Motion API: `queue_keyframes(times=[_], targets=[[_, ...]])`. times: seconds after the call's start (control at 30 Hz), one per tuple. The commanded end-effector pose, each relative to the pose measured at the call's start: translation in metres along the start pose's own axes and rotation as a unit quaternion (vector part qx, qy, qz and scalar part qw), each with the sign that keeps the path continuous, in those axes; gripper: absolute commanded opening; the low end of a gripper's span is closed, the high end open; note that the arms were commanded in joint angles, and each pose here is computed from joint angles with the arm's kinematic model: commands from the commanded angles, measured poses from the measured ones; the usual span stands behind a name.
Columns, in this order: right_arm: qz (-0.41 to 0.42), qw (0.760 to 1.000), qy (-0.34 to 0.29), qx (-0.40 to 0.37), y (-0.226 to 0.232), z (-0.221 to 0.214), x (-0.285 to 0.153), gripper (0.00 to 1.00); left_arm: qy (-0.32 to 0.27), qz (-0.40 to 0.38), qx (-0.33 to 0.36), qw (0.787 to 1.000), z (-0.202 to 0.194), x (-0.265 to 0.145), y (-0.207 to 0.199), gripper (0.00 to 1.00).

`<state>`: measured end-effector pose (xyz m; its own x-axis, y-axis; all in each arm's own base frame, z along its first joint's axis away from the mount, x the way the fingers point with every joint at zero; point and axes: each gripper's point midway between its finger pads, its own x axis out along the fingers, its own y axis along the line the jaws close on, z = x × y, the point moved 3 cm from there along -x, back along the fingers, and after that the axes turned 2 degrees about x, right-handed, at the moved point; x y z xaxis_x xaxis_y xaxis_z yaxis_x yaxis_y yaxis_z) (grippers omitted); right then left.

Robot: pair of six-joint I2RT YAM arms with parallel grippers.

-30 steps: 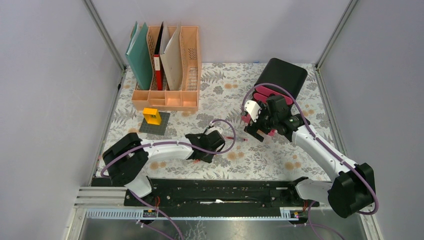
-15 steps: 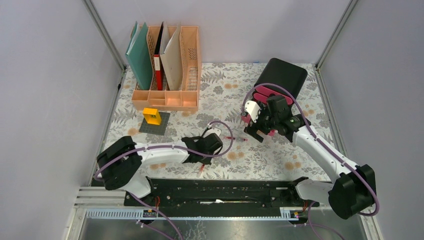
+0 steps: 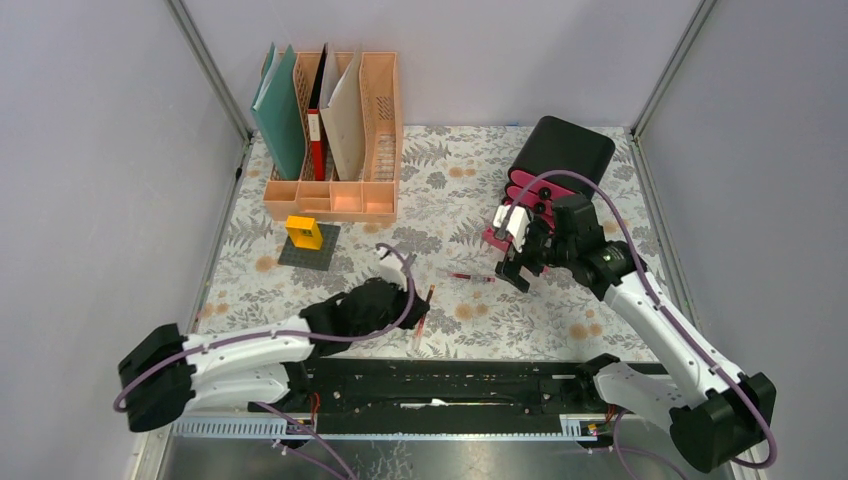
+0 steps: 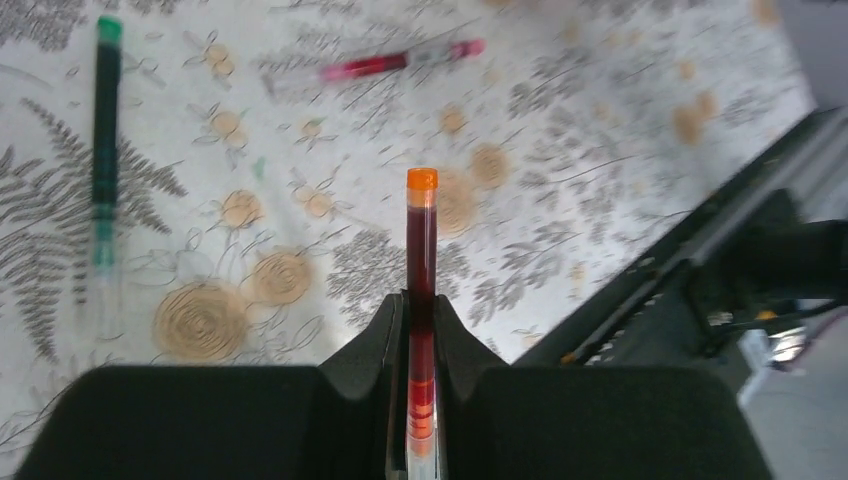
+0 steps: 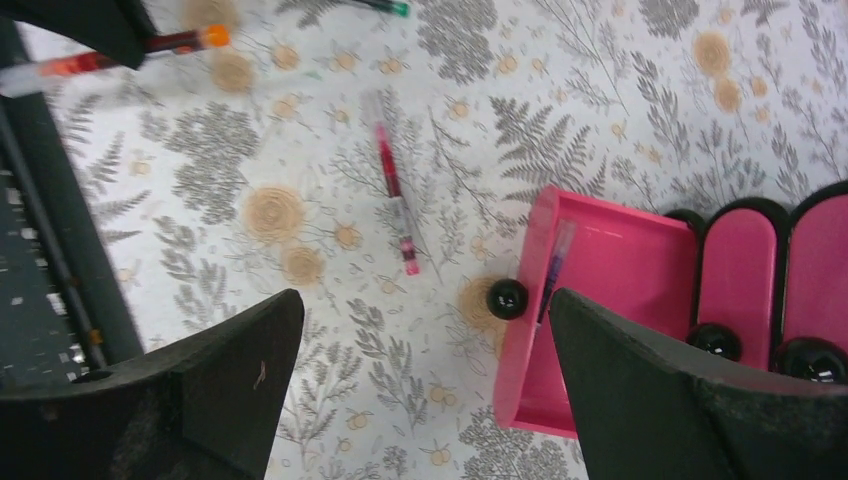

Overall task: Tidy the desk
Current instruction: Pick up the stationery from the center of the board, then place the stationery in the drawer.

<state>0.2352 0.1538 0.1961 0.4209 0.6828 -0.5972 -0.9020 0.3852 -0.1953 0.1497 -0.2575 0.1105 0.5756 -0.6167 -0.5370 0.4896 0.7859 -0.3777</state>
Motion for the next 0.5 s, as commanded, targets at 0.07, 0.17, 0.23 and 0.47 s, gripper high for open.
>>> queue_keyframes(times=[0.07, 0.17, 0.23, 0.47], targets=[[0.105, 0.99, -0.09, 0.04, 0.041, 0.036, -0.023, 1.0, -0.175, -0.178, -0.067, 0.966, 0.051, -0.033, -0.046, 0.0], [0.182, 0.974, -0.12, 0.055, 0.066, 0.04, -0.025, 1.0, -0.22, -0.229, -0.085, 0.944, 0.062, -0.047, -0.056, 0.0], [0.206, 0.968, -0.127, 0.06, 0.073, 0.04, -0.025, 1.0, -0.243, -0.255, -0.089, 0.932, 0.069, -0.054, -0.062, 0.0], [0.29, 0.94, -0.15, 0.097, 0.095, 0.04, -0.024, 1.0, -0.286, -0.293, -0.095, 0.907, 0.085, -0.061, -0.077, 0.0]])
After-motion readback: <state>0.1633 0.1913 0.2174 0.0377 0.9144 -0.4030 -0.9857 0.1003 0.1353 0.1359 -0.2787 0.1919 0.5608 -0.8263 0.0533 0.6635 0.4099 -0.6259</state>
